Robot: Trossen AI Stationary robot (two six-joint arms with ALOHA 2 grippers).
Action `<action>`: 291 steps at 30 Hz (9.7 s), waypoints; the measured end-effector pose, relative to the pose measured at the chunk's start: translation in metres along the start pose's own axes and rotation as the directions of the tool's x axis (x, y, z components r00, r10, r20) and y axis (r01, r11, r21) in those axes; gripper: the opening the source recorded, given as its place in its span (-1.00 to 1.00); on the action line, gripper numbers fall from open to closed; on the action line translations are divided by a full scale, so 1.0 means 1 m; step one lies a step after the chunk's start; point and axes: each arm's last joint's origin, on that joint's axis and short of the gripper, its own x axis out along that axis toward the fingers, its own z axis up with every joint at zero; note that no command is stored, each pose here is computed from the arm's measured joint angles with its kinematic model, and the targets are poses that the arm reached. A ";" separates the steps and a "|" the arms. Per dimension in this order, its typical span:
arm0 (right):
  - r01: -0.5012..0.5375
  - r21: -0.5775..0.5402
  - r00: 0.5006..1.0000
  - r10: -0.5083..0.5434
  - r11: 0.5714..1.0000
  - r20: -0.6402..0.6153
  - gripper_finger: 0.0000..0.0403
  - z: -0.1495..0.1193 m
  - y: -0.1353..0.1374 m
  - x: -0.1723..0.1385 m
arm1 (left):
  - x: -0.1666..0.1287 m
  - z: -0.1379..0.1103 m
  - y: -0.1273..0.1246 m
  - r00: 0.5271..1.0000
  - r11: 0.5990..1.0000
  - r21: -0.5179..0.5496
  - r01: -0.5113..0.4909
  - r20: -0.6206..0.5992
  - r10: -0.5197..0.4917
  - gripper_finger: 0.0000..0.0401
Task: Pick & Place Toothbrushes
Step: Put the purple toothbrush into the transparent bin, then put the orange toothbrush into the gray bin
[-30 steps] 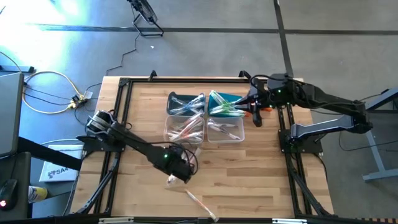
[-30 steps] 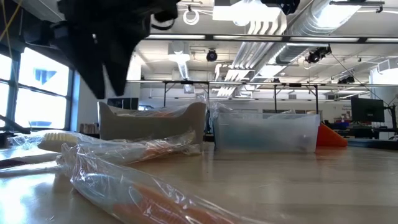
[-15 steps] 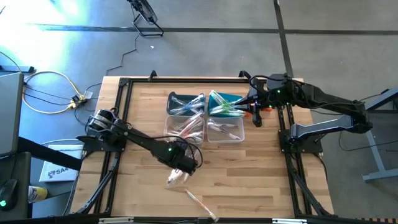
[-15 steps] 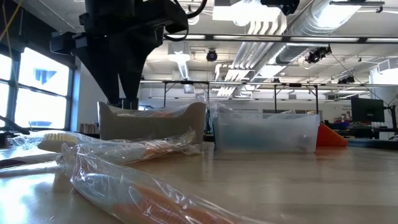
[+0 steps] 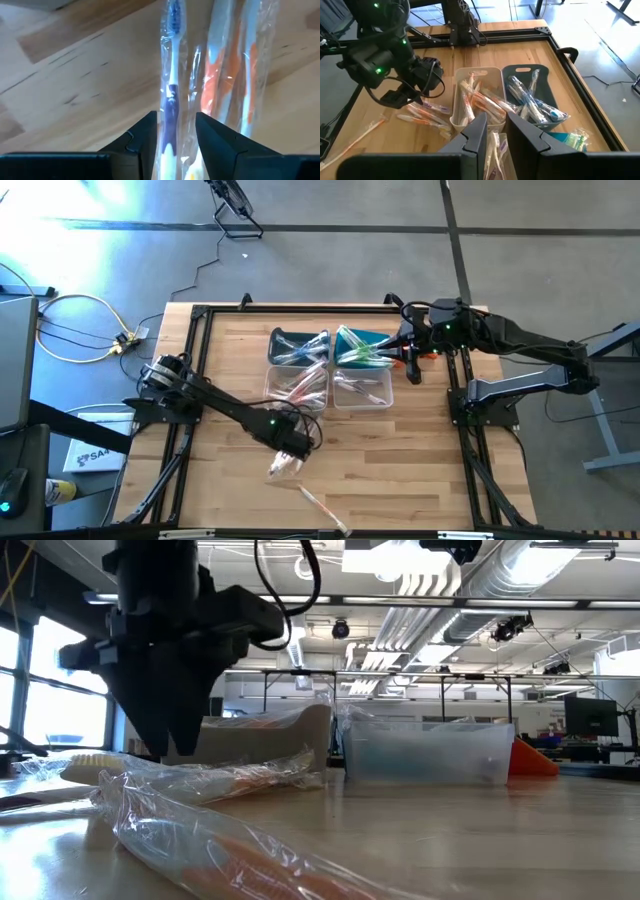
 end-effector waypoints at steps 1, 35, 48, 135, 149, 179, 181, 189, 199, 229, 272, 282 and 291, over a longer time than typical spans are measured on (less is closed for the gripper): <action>0.000 0.000 1.000 0.000 1.000 0.000 -0.68 0.000 0.000 0.000 | 0.002 0.000 0.000 1.000 1.000 -0.001 0.009 0.000 -0.009 -0.35; 0.000 -0.022 1.000 0.000 1.000 0.000 -0.68 0.000 0.000 0.000 | 0.033 -0.004 0.017 0.999 0.999 -0.033 0.038 0.023 -0.038 -0.66; 0.000 -0.022 1.000 0.000 1.000 0.000 -0.68 0.000 0.000 0.000 | 0.013 -0.002 0.021 0.997 0.997 0.041 0.073 0.035 -0.074 -1.00; -0.136 0.025 0.917 0.116 0.990 0.382 -0.33 0.039 -0.005 0.106 | -0.188 0.140 0.075 0.346 0.584 0.803 0.119 0.518 -0.782 -1.00; -0.136 0.014 0.915 0.120 0.991 0.385 -0.94 0.040 -0.004 0.105 | -0.187 0.140 0.075 0.354 0.588 0.800 0.117 0.520 -0.778 -1.00; -0.094 0.070 0.965 0.073 0.993 0.252 -0.96 0.027 -0.010 0.102 | -0.206 0.127 0.101 0.385 0.620 0.773 0.136 0.536 -0.752 -0.37; -0.064 0.089 0.977 0.044 0.994 0.208 -0.96 0.023 -0.013 0.100 | -0.211 0.124 0.108 0.384 0.622 0.771 0.136 0.538 -0.751 -0.37; 0.069 0.116 0.993 -0.058 0.991 -0.101 -0.96 0.010 -0.013 0.093 | -0.216 0.119 0.120 0.409 0.669 0.732 0.129 0.575 -0.709 -0.37; 0.153 0.136 0.926 -0.093 0.979 -0.367 -0.96 -0.008 -0.012 0.085 | -0.212 0.120 0.119 0.435 0.677 0.726 0.123 0.573 -0.694 -0.37; 0.062 0.046 0.749 -0.015 0.997 -0.663 -0.86 -0.064 -0.003 0.178 | -0.208 0.119 0.121 0.475 0.694 0.702 0.158 0.562 -0.677 -0.37; 0.038 -0.045 0.986 -0.030 0.998 0.165 -0.98 0.053 0.013 0.004 | -0.206 0.111 0.116 0.487 0.673 0.712 0.202 0.523 -0.699 -0.37; 0.025 -0.045 0.971 -0.013 0.999 0.239 -0.98 0.050 0.018 -0.042 | -0.208 0.086 0.106 0.476 0.709 0.678 0.195 0.567 -0.673 -0.48; 0.016 -0.044 0.979 -0.006 0.999 0.202 -0.98 0.044 0.018 -0.049 | -0.200 0.054 0.088 0.513 0.659 0.693 0.291 0.469 -0.719 -0.92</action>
